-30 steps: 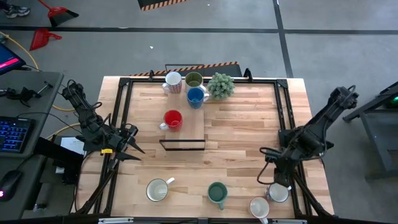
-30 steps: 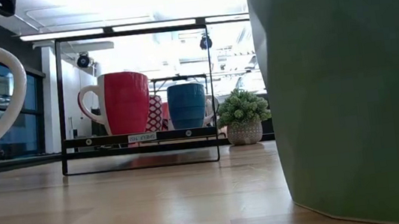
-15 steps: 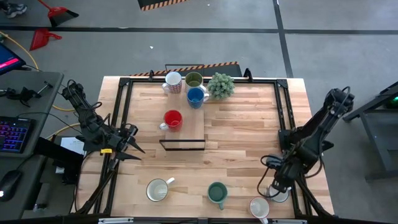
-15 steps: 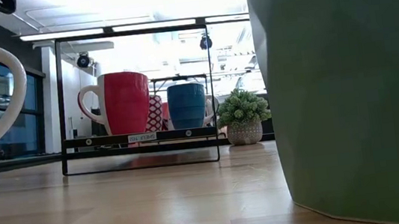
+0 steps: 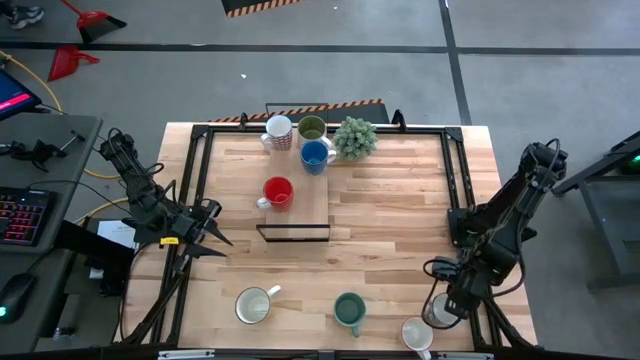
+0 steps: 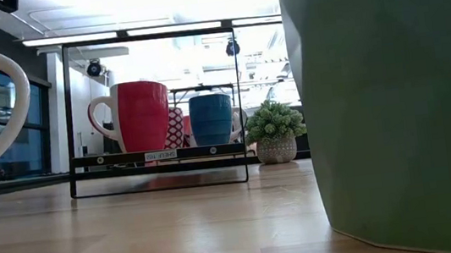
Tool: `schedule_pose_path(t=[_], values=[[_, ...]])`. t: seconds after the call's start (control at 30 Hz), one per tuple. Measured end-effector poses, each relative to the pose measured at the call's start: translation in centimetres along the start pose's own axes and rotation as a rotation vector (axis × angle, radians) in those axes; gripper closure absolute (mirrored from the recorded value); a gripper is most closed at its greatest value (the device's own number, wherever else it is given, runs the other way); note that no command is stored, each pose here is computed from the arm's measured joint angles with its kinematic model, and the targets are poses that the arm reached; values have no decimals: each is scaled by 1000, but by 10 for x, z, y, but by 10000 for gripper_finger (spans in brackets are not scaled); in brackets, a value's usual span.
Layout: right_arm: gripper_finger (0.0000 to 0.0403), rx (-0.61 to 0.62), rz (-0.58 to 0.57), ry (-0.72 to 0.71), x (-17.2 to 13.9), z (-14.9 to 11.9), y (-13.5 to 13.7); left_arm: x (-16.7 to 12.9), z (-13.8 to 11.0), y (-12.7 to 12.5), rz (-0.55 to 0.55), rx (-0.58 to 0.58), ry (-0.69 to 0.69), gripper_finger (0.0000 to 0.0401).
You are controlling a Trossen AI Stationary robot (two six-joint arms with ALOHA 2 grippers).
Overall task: Place coffee mugs
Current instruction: Put the blue patterned mug on the shelf
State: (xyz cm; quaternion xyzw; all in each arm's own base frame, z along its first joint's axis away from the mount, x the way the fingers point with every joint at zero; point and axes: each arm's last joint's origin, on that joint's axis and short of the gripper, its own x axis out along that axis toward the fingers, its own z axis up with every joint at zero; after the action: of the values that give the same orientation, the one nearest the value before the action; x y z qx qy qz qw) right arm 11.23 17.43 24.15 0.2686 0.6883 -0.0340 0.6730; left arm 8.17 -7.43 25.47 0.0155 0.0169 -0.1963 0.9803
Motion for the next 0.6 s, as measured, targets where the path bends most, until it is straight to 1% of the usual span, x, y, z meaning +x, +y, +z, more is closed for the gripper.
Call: schedule_pose_path(t=[0.13, 0.23, 0.6], values=[[336, -4, 38, -16, 0, 1, 4, 0, 0, 0, 0, 0, 1, 282], [336, -3, 32, -41, 0, 2, 3, 0, 0, 0, 0, 1, 1, 282], [336, 3, -13, -64, 3, 3, 2, 0, 0, 0, 1, 1, 1, 282]])
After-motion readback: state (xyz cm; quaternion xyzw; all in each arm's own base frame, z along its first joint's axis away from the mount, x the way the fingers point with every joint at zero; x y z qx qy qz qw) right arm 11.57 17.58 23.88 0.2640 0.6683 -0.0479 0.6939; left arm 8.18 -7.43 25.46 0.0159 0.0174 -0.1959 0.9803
